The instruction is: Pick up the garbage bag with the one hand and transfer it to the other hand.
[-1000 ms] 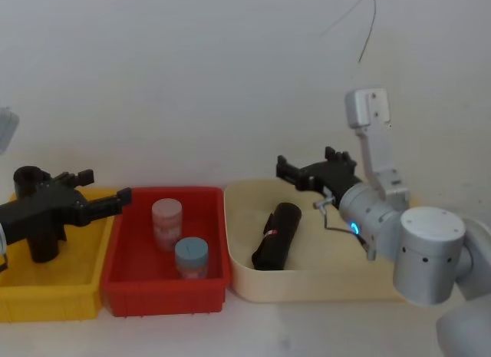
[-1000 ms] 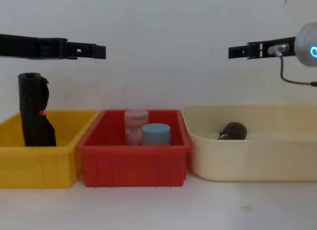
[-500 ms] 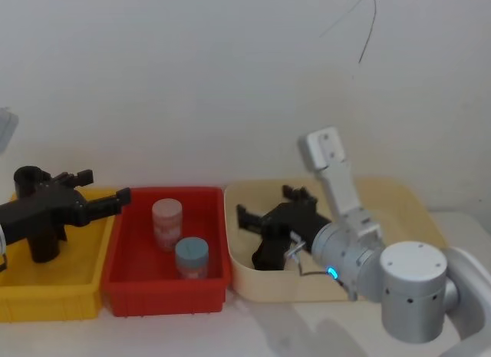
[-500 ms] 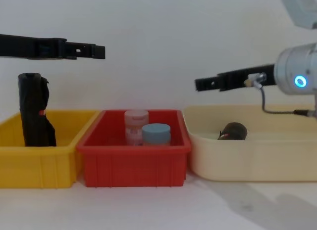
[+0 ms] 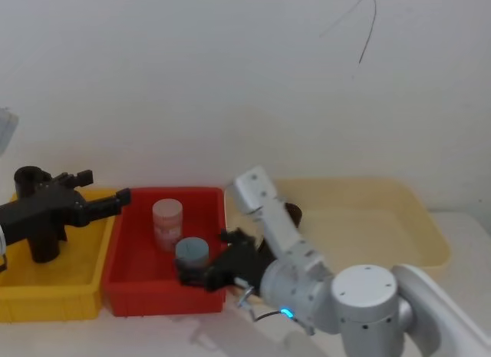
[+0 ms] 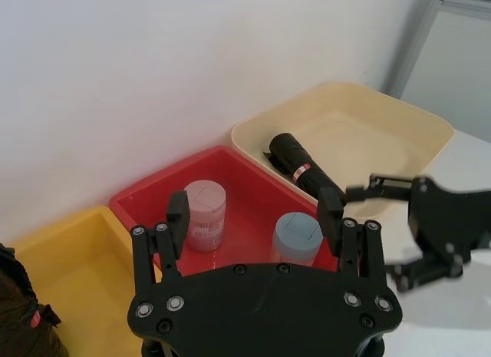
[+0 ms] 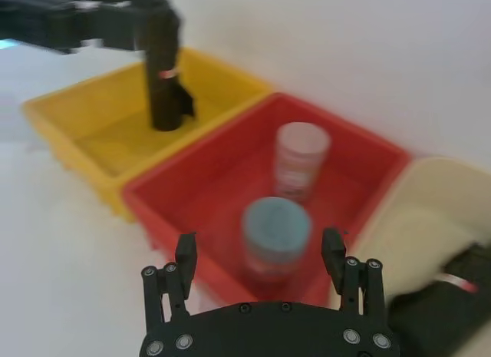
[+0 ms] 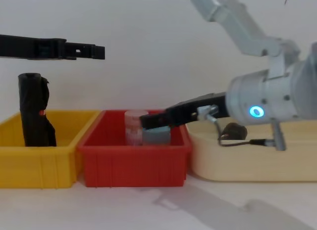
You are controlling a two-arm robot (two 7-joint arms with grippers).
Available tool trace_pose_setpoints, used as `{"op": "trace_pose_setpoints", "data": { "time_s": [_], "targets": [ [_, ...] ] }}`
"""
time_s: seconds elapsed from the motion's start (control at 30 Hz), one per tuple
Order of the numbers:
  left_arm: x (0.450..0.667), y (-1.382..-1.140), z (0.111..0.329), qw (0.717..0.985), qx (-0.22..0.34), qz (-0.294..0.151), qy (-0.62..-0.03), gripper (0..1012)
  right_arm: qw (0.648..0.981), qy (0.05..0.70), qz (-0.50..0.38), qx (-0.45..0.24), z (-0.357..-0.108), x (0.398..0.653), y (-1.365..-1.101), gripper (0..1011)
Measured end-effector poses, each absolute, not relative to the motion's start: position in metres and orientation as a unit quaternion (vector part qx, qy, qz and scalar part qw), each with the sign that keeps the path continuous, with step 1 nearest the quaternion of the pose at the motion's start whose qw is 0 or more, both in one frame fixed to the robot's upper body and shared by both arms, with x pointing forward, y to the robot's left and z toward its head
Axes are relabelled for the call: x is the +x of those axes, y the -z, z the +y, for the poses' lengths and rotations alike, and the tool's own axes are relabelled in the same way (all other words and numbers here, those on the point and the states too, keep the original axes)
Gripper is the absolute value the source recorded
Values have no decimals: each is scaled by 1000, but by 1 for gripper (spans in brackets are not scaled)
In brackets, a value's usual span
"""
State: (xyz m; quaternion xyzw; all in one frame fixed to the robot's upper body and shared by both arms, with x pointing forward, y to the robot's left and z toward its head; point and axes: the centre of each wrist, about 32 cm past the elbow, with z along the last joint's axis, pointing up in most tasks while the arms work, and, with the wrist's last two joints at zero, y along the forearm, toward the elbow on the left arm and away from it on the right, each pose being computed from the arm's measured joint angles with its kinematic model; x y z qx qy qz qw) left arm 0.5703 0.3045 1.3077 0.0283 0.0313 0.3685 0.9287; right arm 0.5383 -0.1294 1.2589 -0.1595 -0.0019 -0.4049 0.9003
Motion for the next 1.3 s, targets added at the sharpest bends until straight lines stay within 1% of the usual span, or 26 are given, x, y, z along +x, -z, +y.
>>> {"op": "trace_pose_setpoints", "data": {
  "time_s": [0.23, 0.53, 0.87, 1.1, 1.3],
  "targets": [
    [570, -1308, 304, 929, 28, 31, -369, 1001, 913, 368, -2, -175, -110, 544, -1260, 1001],
    [570, -1308, 304, 929, 28, 31, -368, 1001, 918, 354, -8, -178, -101, 554, -1271, 1001],
    [570, -1308, 304, 929, 28, 31, -368, 1002, 916, 360, -12, -176, -108, 570, -1285, 1001],
    [570, -1308, 304, 929, 28, 31, -368, 1001, 911, 362, -15, -199, -116, 580, -1282, 1001],
    [570, -1308, 304, 929, 28, 31, -368, 1001, 905, 359, -16, -228, -122, 589, -1273, 1001]
  ]
}}
